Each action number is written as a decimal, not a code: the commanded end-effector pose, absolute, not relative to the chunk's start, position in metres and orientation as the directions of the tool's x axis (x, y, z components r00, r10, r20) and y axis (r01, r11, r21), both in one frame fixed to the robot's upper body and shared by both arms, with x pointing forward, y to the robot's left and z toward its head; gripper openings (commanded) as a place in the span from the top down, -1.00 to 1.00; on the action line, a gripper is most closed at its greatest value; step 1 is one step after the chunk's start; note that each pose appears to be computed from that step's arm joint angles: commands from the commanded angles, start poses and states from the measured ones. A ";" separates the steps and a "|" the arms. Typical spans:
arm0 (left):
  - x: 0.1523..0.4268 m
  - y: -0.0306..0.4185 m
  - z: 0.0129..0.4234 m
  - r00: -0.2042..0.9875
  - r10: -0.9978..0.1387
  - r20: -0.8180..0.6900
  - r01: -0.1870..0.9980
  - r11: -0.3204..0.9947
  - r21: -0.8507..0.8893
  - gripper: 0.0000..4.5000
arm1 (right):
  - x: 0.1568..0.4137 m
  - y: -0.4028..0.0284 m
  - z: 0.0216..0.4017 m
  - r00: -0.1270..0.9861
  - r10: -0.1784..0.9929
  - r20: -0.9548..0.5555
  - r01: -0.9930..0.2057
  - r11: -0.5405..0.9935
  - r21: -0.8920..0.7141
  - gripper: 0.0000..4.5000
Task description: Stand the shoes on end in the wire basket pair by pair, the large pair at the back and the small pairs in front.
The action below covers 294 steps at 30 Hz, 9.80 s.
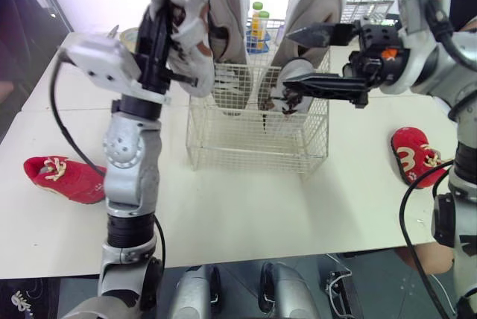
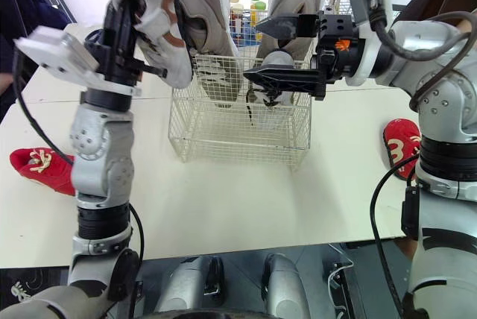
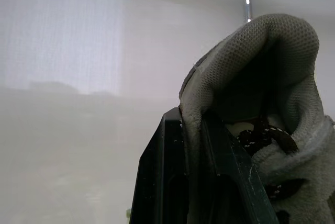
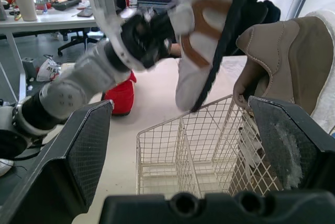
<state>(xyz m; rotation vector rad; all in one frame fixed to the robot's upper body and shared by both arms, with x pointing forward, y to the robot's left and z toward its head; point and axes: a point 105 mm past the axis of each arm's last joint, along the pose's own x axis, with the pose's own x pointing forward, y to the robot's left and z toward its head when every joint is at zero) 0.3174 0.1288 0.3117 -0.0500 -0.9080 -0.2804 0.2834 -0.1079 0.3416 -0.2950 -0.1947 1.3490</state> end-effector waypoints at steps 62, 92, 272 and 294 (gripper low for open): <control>0.320 0.122 0.217 0.692 -0.236 0.682 0.273 0.960 0.054 -0.78 | 0.276 -0.107 0.345 0.220 0.975 -0.019 -0.900 0.196 -0.389 -1.00; 0.282 0.147 0.231 0.748 -0.573 0.335 0.602 0.799 0.023 -0.78 | 0.280 -0.108 0.344 0.197 0.980 -0.006 -0.899 0.178 -0.399 -1.00; 0.284 0.103 0.340 0.258 -0.679 0.687 0.930 -0.017 -0.366 0.86 | 0.279 -0.077 0.407 0.136 0.817 0.561 -0.984 0.047 0.170 -0.97; 0.282 0.087 0.324 0.255 -0.715 0.650 0.915 -0.038 -0.401 0.86 | 0.278 -0.058 0.401 0.109 0.842 0.528 -0.988 0.035 0.148 -0.97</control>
